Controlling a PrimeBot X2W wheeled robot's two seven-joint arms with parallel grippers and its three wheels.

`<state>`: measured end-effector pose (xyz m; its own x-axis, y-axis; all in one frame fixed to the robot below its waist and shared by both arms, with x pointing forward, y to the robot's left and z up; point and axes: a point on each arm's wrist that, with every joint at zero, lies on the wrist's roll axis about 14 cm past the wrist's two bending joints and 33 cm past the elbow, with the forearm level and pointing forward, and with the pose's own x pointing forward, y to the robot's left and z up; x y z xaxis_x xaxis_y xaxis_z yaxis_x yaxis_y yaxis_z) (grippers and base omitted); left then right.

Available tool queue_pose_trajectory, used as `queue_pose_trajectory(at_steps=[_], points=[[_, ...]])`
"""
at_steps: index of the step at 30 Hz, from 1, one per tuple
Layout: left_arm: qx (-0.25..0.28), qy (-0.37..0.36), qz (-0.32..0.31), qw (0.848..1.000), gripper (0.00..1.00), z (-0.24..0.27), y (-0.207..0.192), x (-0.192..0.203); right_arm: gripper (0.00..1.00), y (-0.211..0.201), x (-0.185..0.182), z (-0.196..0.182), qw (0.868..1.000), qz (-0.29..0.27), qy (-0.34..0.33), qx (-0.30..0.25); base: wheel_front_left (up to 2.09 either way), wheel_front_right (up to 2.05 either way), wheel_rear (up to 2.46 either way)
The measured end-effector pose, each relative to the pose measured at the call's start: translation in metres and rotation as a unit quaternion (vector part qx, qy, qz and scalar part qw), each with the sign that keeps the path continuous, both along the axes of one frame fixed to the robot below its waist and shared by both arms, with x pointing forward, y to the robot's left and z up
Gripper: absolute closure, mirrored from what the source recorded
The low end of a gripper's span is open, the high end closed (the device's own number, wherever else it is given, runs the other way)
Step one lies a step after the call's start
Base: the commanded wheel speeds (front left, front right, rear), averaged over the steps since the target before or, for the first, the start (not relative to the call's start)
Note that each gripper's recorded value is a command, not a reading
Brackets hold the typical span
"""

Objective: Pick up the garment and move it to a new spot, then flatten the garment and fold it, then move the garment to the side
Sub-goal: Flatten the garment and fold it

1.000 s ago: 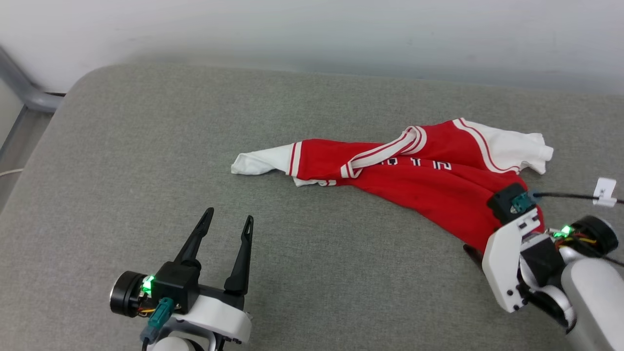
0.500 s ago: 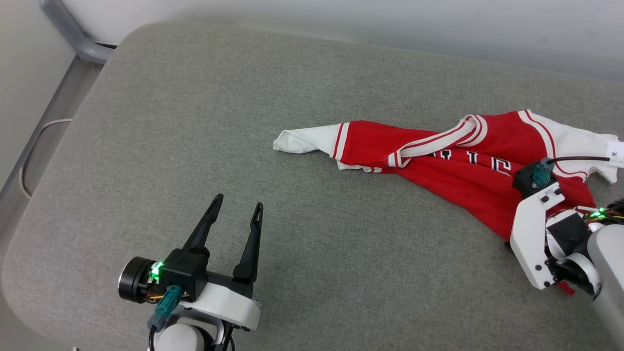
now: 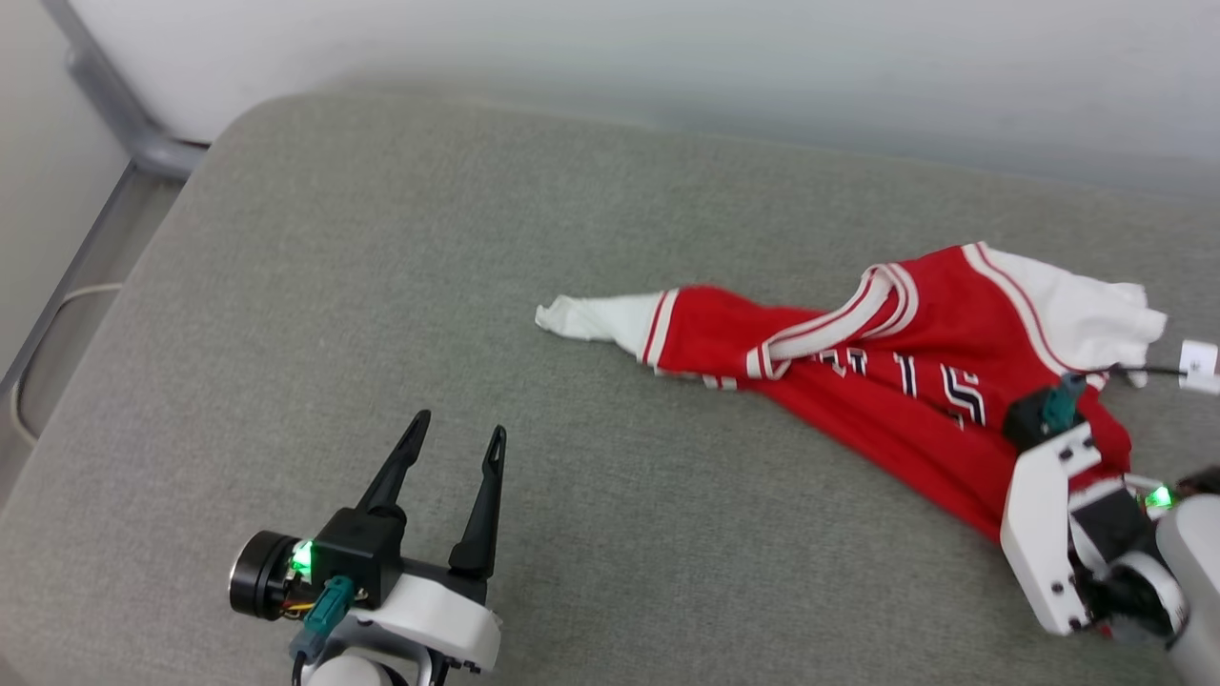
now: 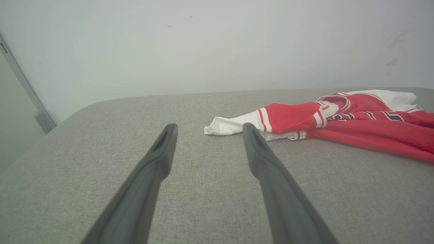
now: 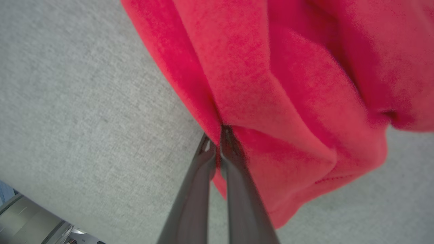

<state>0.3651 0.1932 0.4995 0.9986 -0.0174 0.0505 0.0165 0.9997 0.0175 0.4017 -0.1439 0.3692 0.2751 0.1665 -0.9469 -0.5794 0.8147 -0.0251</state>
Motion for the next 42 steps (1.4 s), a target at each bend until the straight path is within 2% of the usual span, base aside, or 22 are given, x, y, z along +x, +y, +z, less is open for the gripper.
queue_pose_trajectory(at_steps=[13,19,22,23,24,31,34,38,42], points=[[-0.010,-0.022,-0.032,0.999,0.00,0.012,-0.022,-0.011,1.00,-0.055,-0.111,0.008,0.995,-0.071,0.066,0.019,0.00,0.00,0.00],[-0.012,-0.021,-0.037,0.999,0.00,0.011,-0.026,-0.013,1.00,-0.042,-0.155,0.006,0.991,-0.084,0.090,0.055,0.00,0.00,0.00],[-0.013,-0.017,-0.037,0.999,0.00,0.009,-0.026,-0.011,1.00,-0.036,-0.157,0.009,0.990,-0.093,0.078,0.068,0.00,0.00,0.00],[-0.013,-0.015,-0.039,0.999,0.00,0.007,-0.027,-0.011,0.44,-0.038,-0.151,0.013,0.992,-0.093,0.057,0.066,0.00,0.00,0.00],[-0.013,-0.013,-0.042,0.999,0.00,0.006,-0.028,-0.010,0.00,-0.040,-0.144,0.017,0.993,-0.095,0.038,0.065,0.00,0.00,0.00],[-0.010,-0.012,-0.051,0.999,0.00,0.005,-0.033,-0.006,0.00,-0.029,-0.108,0.044,0.986,-0.114,-0.043,0.113,0.00,0.00,0.00],[-0.010,-0.013,-0.058,0.998,0.00,0.006,-0.037,-0.003,0.00,-0.022,-0.090,0.063,0.979,-0.123,-0.082,0.144,0.00,0.00,0.00],[-0.009,-0.012,-0.065,0.998,0.00,0.005,-0.041,0.002,0.00,-0.019,-0.066,0.086,0.974,-0.115,-0.124,0.154,0.00,0.00,0.00],[-0.008,-0.010,-0.070,0.997,0.00,0.004,-0.044,0.006,0.00,-0.006,-0.050,0.095,0.975,-0.089,-0.133,0.157,0.00,0.00,0.00]])
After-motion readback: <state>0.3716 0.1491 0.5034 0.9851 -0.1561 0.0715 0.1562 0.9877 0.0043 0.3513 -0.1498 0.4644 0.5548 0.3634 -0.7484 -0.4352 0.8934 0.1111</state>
